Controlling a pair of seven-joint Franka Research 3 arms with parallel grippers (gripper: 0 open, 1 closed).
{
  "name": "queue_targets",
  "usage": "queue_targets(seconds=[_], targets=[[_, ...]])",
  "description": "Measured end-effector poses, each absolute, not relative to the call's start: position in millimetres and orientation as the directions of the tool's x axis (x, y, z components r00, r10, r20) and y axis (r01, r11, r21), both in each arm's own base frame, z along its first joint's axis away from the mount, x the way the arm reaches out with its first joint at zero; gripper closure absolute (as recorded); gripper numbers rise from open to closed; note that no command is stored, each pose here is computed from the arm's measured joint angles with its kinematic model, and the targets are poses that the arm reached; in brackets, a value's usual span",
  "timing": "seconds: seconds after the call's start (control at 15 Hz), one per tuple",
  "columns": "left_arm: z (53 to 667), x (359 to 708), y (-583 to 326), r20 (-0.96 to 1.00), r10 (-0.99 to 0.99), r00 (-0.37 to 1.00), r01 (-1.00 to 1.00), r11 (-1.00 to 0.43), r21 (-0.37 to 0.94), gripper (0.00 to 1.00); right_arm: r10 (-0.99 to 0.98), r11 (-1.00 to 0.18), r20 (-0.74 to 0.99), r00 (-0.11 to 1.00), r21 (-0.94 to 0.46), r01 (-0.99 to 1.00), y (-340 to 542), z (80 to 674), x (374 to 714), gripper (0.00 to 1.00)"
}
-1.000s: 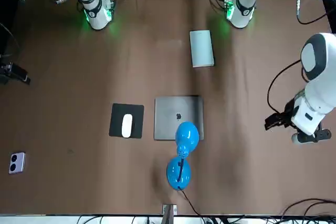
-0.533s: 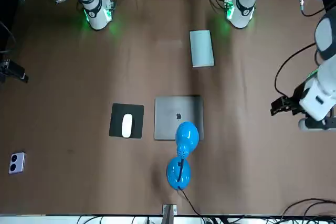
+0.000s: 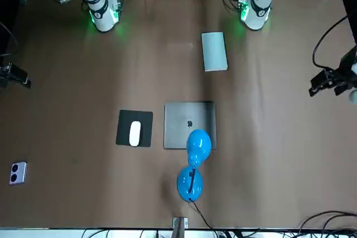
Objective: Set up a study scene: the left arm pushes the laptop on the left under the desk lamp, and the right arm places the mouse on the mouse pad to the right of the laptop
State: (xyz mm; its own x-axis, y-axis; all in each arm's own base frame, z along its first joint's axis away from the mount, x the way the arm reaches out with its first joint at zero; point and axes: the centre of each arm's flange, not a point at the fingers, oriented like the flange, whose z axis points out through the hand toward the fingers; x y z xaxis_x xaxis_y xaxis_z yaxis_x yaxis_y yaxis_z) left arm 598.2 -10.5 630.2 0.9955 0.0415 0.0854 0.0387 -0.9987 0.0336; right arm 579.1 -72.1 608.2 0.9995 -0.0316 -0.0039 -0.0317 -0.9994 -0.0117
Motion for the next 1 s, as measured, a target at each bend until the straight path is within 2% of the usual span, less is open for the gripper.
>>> queue_targets(seconds=[1.0], targets=[[648.3,576.7,-12.1,0.089,0.046,0.995,0.043,-0.998,0.041,0.00,-0.027,-1.000,-0.008,1.000,-0.014,-0.027,-69.2,607.6,579.0,0.00]])
